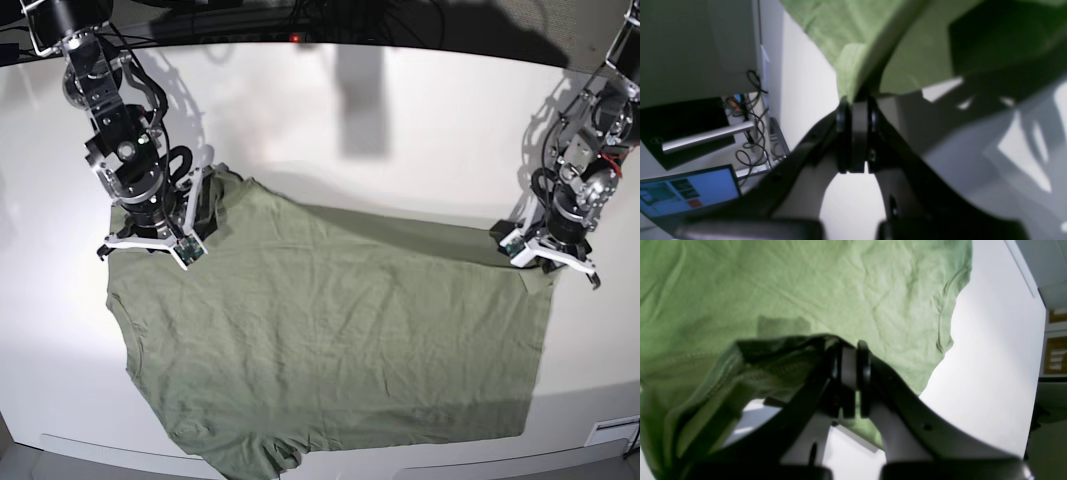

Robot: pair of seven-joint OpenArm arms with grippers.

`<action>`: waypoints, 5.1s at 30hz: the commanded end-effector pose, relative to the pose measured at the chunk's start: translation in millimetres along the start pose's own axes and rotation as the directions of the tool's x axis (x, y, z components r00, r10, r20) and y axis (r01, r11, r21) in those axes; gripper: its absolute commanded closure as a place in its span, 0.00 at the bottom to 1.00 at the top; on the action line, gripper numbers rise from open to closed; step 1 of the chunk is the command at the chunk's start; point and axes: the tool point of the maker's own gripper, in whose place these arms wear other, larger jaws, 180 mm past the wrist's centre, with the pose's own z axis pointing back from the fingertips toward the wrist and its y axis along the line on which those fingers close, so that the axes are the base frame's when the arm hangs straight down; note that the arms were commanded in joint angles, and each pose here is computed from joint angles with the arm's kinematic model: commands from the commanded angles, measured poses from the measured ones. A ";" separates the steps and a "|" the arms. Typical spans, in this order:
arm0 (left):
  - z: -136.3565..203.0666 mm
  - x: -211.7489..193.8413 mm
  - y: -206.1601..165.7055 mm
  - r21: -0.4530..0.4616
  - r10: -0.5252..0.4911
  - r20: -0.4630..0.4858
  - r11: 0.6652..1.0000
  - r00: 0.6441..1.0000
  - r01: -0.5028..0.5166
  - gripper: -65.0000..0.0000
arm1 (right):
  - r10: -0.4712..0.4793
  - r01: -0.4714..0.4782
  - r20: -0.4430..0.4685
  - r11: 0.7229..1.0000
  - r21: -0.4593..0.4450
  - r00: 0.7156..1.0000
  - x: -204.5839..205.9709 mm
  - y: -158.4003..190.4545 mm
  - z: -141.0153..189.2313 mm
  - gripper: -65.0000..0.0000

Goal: Fold the T-shirt properly
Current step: 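Drag the shoulder edges with both grippers toward the shirt's hem, then pull the held shoulder edges back toward the arms' base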

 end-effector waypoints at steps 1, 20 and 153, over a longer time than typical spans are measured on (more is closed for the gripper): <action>-1.5 2.1 27.1 0.058 0.005 0.019 0.998 1.000 -0.006 1.00 | -0.001 0.003 0.041 0.998 -0.055 0.999 13.4 -19.5 1.0 1.00; -17.2 15.7 74.0 0.079 0.146 0.057 0.986 0.988 -0.150 1.00 | -0.148 0.155 0.054 0.971 -0.181 0.988 64.1 -90.1 -61.6 1.00; -76.4 21.0 -15.3 -0.111 0.957 -0.083 0.270 0.280 -0.956 0.53 | -0.603 0.608 -0.085 0.793 0.049 0.793 -35.6 -39.4 -119.8 0.40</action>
